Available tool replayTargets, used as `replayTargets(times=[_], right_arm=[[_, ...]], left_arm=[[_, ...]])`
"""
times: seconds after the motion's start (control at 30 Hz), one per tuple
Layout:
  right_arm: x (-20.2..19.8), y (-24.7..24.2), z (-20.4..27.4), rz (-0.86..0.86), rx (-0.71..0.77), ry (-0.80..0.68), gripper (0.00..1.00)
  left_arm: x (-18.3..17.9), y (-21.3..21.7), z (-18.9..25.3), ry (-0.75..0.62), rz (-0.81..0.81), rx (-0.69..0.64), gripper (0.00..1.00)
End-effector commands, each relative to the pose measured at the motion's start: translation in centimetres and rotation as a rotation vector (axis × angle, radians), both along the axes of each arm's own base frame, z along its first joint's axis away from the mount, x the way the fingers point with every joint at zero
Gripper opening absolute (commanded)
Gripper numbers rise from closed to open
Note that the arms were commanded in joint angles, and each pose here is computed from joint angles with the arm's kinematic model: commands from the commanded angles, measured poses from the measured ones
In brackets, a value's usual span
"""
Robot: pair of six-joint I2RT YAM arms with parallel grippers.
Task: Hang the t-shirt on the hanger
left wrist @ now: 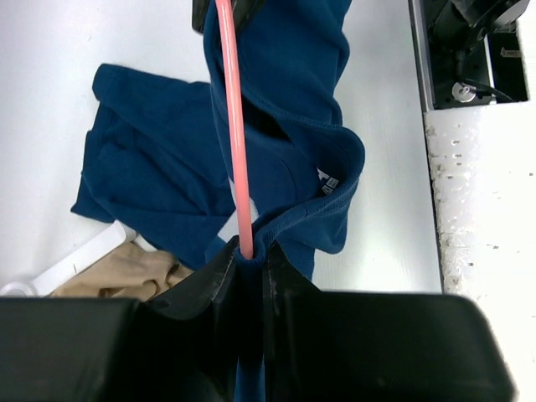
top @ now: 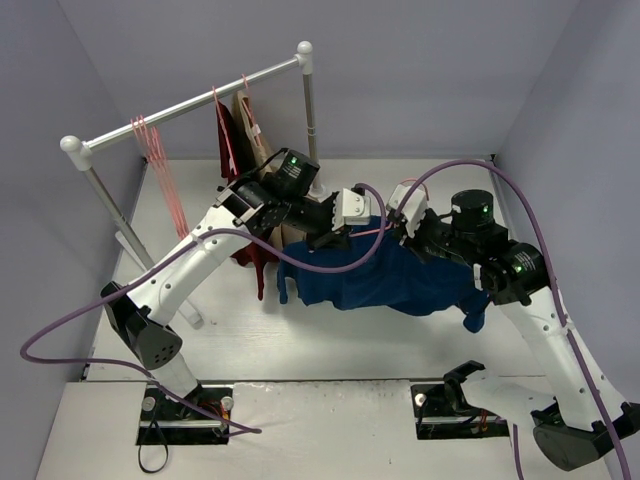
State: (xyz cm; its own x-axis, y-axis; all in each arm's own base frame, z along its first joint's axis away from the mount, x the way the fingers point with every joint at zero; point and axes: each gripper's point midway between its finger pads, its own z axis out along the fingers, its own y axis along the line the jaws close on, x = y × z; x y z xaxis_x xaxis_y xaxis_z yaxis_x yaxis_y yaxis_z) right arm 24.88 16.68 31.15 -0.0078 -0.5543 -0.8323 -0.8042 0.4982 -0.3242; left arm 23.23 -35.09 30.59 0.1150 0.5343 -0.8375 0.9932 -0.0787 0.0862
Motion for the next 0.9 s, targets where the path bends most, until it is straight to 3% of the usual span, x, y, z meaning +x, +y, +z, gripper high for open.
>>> replayTargets(times=[0.0, 0.2, 0.27, 0.4, 0.47, 0.63, 0.87], right_arm=[[0.8, 1.3, 2.8, 0.035, 0.067, -0.09, 0.0], [0.9, 1.3, 3.1, 0.032, 0.064, -0.098, 0.0], [1.0, 1.3, 3.0, 0.03, 0.062, -0.097, 0.0], [1.1, 0.8, 2.9, 0.006, 0.054, -0.104, 0.01], [1.1, 0.4, 2.6, -0.015, 0.044, -0.105, 0.09], [0.9, -1.6, 2.4, -0.115, 0.028, -0.127, 0.46], [0.4, -3.9, 2.8, -0.235, 0.045, -0.149, 0.7]], left_arm=[[-1.0, -1.4, 3.9, -0.04, -0.061, -0.123, 0.08], [-1.0, -1.7, 3.1, -0.008, -0.057, -0.11, 0.09], [-0.9, -1.7, 2.9, -0.01, -0.055, -0.105, 0.01], [-0.1, -1.3, 2.7, -0.018, -0.006, -0.085, 0.0], [0.4, -1.1, 2.9, -0.027, 0.026, -0.084, 0.0], [2.3, -0.3, 6.7, -0.11, 0.163, -0.242, 0.0], [3.3, 0.3, 7.2, -0.103, 0.241, -0.288, 0.0]])
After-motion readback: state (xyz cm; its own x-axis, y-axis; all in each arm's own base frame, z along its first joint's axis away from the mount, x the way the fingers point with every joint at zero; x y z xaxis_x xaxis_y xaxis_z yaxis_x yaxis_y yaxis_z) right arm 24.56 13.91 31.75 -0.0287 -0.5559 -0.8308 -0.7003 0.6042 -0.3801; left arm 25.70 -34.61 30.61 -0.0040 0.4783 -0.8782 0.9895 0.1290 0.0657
